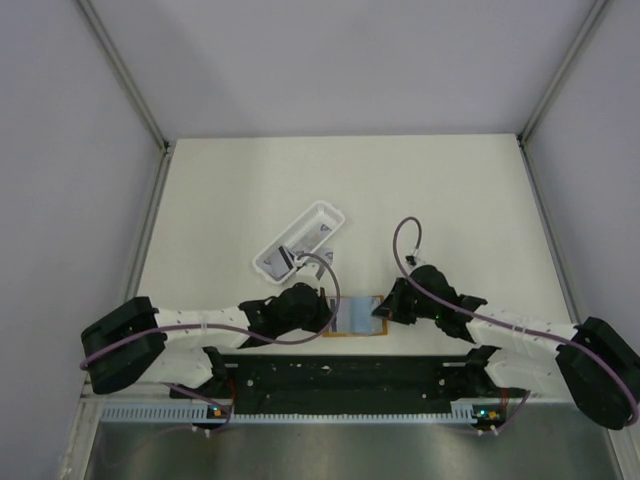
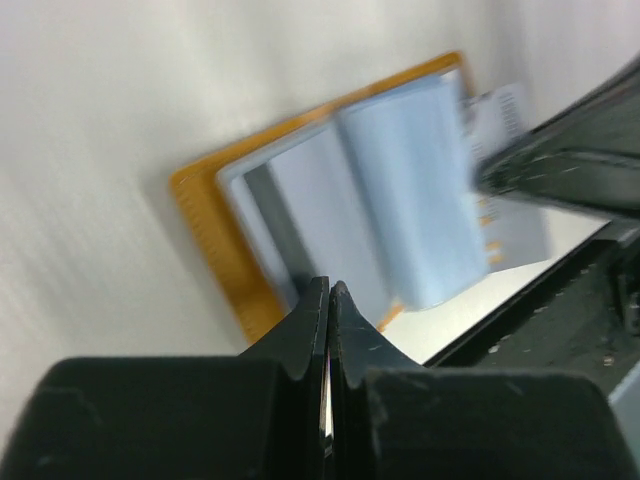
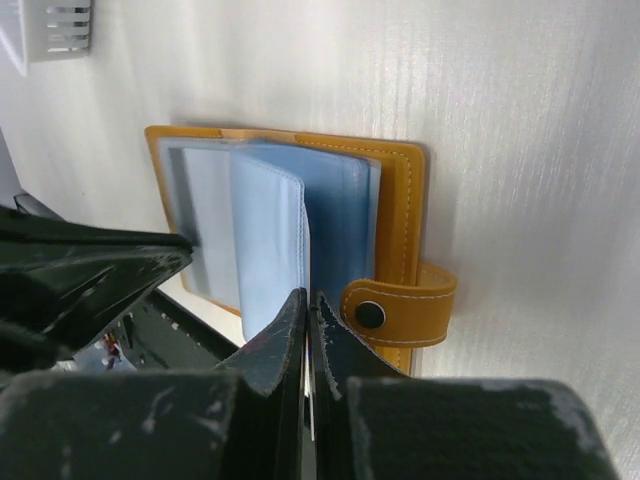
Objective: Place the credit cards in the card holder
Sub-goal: Turn over the card slot in the card holder.
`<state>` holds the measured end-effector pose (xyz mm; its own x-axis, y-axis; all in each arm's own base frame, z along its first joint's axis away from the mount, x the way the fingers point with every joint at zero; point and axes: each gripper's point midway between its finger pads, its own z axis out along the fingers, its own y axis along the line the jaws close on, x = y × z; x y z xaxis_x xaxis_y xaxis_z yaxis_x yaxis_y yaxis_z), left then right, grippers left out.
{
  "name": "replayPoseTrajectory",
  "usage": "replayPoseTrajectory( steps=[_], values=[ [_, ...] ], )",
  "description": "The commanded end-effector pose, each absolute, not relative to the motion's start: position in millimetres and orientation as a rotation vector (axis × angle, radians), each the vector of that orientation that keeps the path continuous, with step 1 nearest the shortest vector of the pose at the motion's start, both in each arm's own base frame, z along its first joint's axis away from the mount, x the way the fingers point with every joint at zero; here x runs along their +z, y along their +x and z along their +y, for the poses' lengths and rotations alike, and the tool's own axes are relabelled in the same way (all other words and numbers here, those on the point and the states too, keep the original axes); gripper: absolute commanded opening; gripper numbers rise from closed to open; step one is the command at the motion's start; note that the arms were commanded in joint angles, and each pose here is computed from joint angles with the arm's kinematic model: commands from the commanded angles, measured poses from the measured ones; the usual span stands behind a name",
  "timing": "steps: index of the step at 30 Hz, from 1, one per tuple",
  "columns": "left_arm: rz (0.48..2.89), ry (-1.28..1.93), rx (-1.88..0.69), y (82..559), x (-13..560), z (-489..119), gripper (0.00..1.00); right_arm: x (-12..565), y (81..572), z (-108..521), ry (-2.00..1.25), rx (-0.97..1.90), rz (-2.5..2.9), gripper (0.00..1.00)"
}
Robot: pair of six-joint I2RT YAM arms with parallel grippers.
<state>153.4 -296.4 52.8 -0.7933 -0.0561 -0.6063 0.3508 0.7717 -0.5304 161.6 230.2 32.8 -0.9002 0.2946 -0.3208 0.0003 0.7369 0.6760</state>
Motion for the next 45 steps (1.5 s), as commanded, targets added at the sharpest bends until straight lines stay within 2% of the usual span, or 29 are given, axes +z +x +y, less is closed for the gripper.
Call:
replayPoseTrajectory(
  steps=[1, 9, 28, 34, 39, 45],
  values=[
    [2.412, 0.152, -0.76, 149, 26, -269, 0.0, 41, 161, 225, 0.171, 0.994, 2.485, 0.0],
    [2.447, 0.142, -0.73, 145, 12, -264, 0.0, 90, 160, 240, 0.09, 1.167, 2.35, 0.0],
    [2.452, 0.146, -0.754, 143, 10, -266, 0.0, 82, 162, 276, 0.027, 1.276, 2.375, 0.0],
    [2.39, 0.106, -0.762, 148, 36, -259, 0.0, 55, 167, 276, 0.04, 1.166, 2.434, 0.0],
    [2.277, 0.079, -0.798, 157, 73, -254, 0.0, 56, 167, 276, 0.035, 1.156, 2.428, 0.0],
    [2.191, 0.067, -0.794, 169, 91, -254, 0.0, 59, 166, 271, 0.021, 1.134, 2.422, 0.0]
  ],
)
